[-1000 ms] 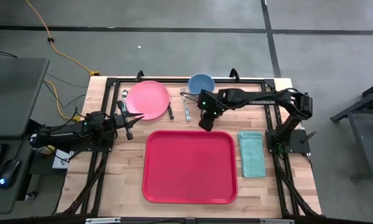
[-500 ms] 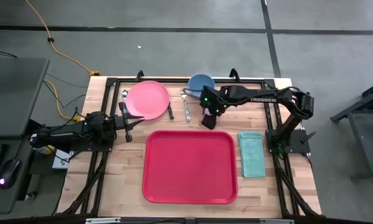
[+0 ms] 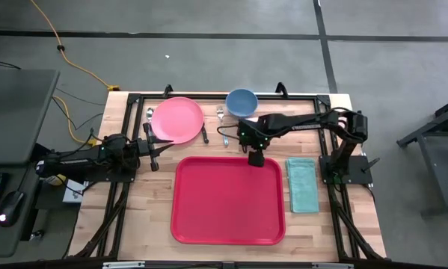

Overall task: Set up tray
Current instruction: Put the purple mug on the red tray

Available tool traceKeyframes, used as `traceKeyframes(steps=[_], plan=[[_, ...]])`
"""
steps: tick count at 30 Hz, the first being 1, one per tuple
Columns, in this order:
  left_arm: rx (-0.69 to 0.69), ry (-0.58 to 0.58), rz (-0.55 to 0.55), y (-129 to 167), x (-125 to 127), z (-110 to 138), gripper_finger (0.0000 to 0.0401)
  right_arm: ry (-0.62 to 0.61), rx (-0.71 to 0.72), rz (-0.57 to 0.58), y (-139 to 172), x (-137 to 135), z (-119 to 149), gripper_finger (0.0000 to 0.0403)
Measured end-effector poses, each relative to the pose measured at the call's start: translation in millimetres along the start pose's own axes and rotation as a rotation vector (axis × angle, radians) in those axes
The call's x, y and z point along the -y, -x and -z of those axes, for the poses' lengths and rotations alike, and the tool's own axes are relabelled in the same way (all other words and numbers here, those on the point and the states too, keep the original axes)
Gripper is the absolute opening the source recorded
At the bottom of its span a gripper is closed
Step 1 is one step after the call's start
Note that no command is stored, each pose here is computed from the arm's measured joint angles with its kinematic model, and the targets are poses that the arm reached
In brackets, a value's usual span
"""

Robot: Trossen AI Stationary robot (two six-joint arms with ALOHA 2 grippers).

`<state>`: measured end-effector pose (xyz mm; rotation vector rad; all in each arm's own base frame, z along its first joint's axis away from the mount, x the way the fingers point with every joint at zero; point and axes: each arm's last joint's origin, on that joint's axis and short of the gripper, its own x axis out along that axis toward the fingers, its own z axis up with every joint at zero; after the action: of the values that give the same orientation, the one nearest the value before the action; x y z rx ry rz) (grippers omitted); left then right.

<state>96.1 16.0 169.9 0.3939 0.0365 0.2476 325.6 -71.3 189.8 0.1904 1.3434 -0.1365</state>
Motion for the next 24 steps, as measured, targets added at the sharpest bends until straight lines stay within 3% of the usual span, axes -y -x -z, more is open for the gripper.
traceKeyframes(steps=[14,24], plan=[[-0.002,0.000,0.001,0.0,0.0,0.1,0.0079,0.000,-0.001,0.110,-15.6,22.8,6.4,0.0247],[-0.002,0.000,0.001,0.0,0.0,0.1,0.0079,0.022,-0.001,0.070,-30.1,30.9,2.8,0.0247]])
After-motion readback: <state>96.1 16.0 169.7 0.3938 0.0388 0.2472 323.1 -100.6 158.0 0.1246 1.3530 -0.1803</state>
